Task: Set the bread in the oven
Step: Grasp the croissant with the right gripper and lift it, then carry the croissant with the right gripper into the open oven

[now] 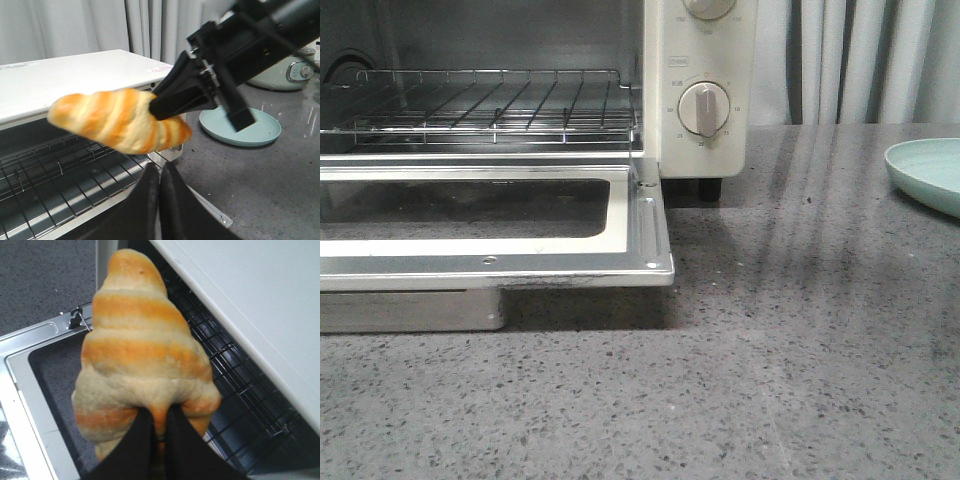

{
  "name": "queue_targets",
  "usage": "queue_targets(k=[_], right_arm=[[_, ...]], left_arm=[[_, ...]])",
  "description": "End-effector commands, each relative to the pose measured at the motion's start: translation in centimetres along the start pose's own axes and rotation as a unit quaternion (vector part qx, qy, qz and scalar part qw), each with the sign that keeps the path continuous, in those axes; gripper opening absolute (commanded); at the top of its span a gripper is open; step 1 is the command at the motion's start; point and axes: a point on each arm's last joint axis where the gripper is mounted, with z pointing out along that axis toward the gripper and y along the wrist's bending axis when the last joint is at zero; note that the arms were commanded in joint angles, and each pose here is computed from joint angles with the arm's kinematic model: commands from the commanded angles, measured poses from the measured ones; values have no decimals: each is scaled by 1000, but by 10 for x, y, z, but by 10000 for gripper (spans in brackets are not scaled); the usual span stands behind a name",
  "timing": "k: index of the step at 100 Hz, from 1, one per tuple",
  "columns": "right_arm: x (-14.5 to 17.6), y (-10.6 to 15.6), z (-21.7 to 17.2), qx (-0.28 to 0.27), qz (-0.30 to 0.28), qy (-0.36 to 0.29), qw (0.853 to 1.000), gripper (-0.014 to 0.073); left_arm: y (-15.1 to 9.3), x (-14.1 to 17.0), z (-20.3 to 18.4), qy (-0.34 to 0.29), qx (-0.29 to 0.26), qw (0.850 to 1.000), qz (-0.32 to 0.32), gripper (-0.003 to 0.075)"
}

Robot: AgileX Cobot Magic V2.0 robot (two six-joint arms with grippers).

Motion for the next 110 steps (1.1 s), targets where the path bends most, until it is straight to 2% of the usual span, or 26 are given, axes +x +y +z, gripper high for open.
queue_targets(k=[1,17,43,76,84,89,96,110], right_arm=[[-24,-7,4,19,-17,-37,999,-76],[-27,-8,45,31,-41,-11,999,-76],[-15,-10,91,73,-117,35,990,-76],[-14,-12,97,84,-138,38,986,-76],[-14,-12,97,86,-128,34,987,-69],[-15,-12,97,89,-115,30,989,-41],[-15,-12,97,89,-105,28,990,48],[-15,-12,97,89,-92,27,991,380]], left_arm=[[2,-12,-2,-33,-9,999,-15,-21],[1,-11,-2,-25,-3,1000,-15,-21],[0,-11,-2,-23,-2,1000,-15,-21],[0,-10,-2,-19,2,1000,-15,-21],[-1,-9,-2,-16,4,1000,-15,-21],[-1,-9,-2,-16,4,1000,-15,-21],[-1,-9,-2,-16,4,1000,-15,-21],[-1,-9,-2,-16,4,1000,-15,-21]])
